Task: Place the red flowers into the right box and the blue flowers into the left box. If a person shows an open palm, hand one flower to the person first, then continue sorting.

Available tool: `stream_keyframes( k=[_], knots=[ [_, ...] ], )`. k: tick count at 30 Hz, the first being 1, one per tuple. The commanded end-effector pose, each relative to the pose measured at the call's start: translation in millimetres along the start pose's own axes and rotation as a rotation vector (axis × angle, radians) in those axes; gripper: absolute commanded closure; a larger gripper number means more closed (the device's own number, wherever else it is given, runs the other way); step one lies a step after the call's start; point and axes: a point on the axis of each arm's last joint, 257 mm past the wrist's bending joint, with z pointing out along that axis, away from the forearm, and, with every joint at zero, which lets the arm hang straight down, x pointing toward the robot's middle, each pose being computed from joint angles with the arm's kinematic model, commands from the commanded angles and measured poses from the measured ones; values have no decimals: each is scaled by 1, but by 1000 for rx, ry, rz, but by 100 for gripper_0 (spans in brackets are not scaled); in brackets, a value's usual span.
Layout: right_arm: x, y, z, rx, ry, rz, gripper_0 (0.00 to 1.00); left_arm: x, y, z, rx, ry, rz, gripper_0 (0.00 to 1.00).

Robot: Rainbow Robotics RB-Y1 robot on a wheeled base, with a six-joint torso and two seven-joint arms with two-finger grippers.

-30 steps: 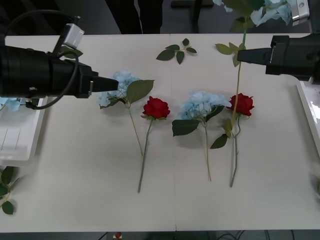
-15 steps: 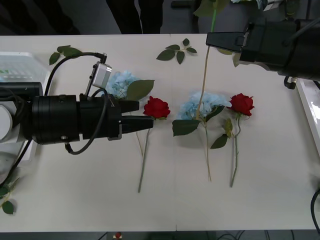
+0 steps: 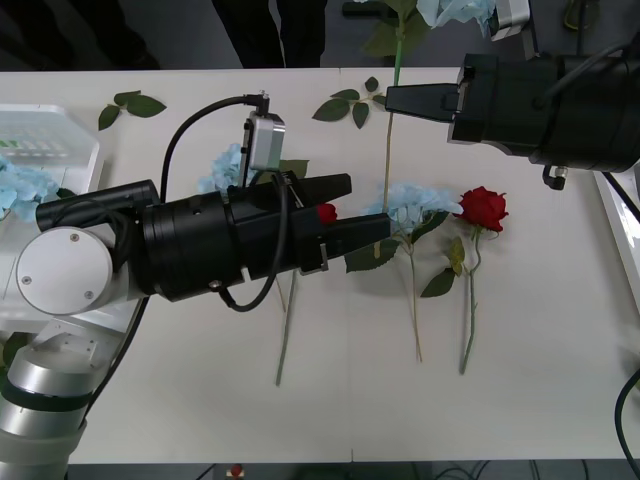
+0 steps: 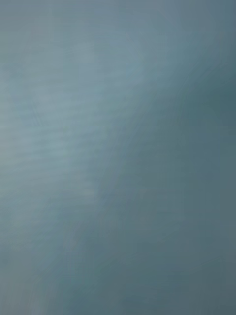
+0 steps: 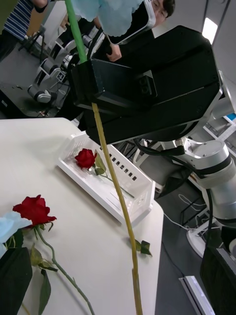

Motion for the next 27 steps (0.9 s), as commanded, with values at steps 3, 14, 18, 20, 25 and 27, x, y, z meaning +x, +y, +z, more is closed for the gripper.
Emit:
stream_keyframes(
  k=[3, 14, 18, 20, 25, 27],
  knots=[
    [-10, 17, 2, -29, -8, -90, 100, -20, -17, 23, 12, -34, 67, 0],
    [-10, 19, 2, -37, -5, -91, 100, -19, -7, 52, -31, -7, 96, 62],
    [-10, 20, 2, -41, -6, -91, 100, -15, -4, 56, -31, 0, 83, 100],
    [-10, 21, 1, -44, -8, -92, 100, -15, -3, 56, -36, 3, 80, 100],
    [-11, 21, 0, -45, -9, -93, 100, -13, -3, 56, -36, 8, 69, 100],
    [-11, 22, 1, -47, -10, -92, 100, -12, -3, 56, -36, 11, 64, 100]
  ],
)
